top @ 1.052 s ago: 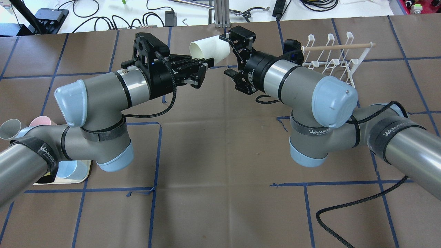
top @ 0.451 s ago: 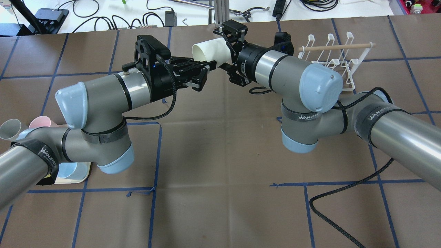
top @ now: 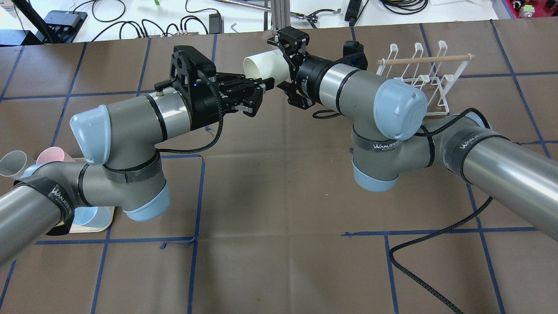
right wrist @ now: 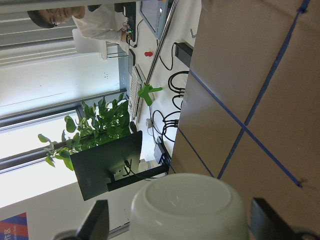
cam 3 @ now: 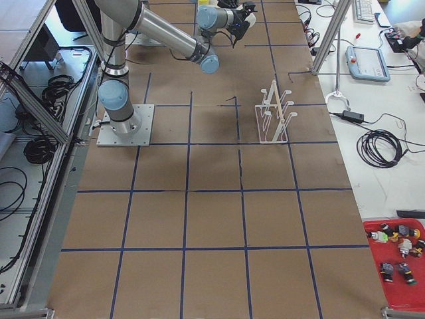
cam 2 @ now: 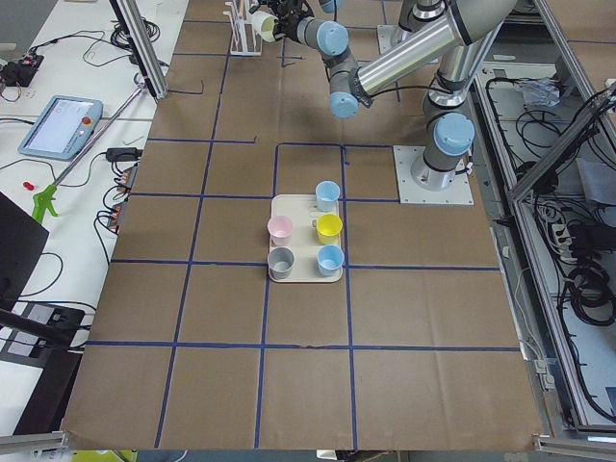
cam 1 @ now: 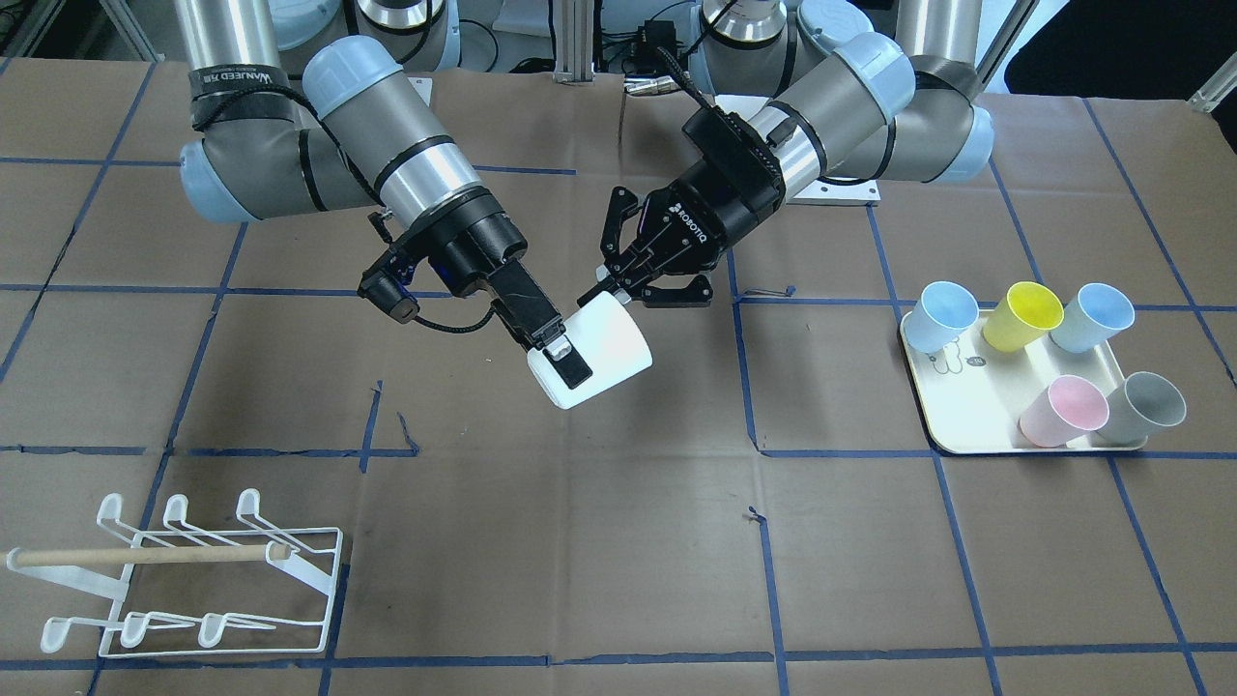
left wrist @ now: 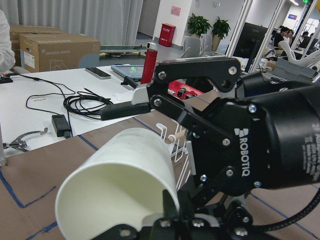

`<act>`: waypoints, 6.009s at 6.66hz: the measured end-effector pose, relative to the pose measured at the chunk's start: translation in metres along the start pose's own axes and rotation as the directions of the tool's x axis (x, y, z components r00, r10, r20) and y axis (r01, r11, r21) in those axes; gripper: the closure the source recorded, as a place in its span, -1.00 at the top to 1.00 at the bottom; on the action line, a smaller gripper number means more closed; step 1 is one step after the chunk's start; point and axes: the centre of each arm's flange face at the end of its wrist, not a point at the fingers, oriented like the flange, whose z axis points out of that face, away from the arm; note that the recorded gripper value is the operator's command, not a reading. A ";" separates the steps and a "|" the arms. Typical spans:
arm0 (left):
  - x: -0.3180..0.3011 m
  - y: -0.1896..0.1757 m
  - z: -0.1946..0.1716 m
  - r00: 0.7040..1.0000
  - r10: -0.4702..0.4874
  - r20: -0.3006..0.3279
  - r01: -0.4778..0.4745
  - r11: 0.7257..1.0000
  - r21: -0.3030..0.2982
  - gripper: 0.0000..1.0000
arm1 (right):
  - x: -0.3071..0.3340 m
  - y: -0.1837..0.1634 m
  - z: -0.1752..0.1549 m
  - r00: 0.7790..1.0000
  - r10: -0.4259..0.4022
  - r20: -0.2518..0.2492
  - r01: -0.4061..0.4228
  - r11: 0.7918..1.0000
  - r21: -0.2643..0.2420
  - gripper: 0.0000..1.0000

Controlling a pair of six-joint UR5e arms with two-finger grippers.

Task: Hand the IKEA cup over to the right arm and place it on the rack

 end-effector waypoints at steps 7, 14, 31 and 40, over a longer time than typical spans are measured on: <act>-0.006 -0.005 -0.003 0.999 -0.045 0.022 0.045 0.999 0.009 0.98 | -0.006 0.002 0.001 1.000 -0.012 -0.004 0.012 1.000 -0.015 -0.28; -0.065 -0.034 -0.071 0.953 -0.181 0.245 0.170 0.983 0.063 1.00 | -0.024 -0.041 0.006 0.991 -0.125 0.039 0.123 0.991 0.055 -0.50; -0.127 -0.054 -0.207 0.602 -0.125 0.789 0.772 0.343 -0.535 0.99 | 0.026 -0.274 0.011 0.239 -0.767 -0.595 0.965 0.121 0.232 -0.51; -0.173 0.152 -0.255 0.637 -0.119 0.761 0.746 0.344 -0.570 0.99 | 0.025 -0.267 0.009 0.260 -0.774 -0.577 0.958 0.134 0.252 1.00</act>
